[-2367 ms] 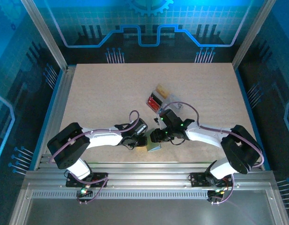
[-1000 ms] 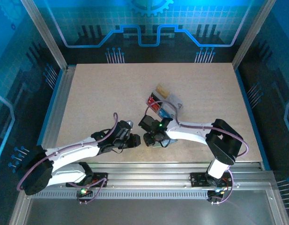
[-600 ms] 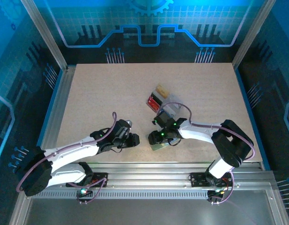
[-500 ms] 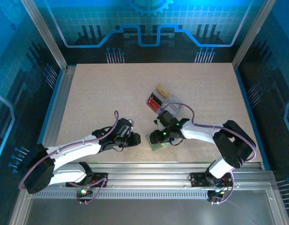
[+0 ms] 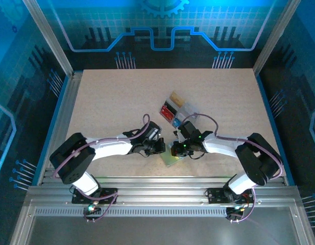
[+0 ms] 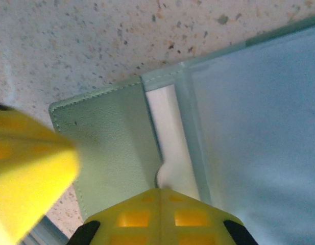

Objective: Put the credit cards into the card holder

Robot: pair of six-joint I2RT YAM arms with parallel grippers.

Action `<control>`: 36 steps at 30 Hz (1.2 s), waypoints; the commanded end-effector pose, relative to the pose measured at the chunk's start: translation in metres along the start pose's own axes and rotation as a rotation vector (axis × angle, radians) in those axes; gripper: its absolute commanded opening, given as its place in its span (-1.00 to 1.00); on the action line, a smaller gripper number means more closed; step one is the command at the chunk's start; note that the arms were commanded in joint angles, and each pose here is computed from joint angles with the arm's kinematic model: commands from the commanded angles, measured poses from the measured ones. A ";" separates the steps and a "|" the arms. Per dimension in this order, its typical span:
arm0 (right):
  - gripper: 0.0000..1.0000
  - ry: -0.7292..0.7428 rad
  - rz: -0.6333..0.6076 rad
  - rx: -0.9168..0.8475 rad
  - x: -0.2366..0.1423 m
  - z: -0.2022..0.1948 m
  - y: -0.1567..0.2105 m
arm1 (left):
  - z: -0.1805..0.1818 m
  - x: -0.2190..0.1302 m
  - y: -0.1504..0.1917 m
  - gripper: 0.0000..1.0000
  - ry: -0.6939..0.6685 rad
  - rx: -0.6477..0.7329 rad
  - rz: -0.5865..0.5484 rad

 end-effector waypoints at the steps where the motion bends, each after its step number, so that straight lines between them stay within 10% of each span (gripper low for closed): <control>1: -1.00 -0.014 -0.026 0.027 -0.011 0.001 -0.002 | -0.009 0.011 0.001 -0.92 0.023 -0.003 0.022; 17: -0.90 0.392 -0.005 0.011 -0.046 -0.060 -0.005 | 0.031 0.025 0.008 -0.88 -0.146 0.056 0.047; 36: -0.89 0.378 -0.059 0.164 -0.038 -0.059 0.040 | 0.033 0.022 -0.029 -0.83 -0.196 0.102 0.041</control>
Point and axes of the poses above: each hand's point on the last joint's axis, 136 mm out from that joint toward the fingers, its own x axis out along the fingers, its own z axis along the line the jaws close on, y = z × x, the point moved 2 cm from there along -x, back along the fingers, and after that the axes turned 10 degrees about -x, right-handed, at the moved point
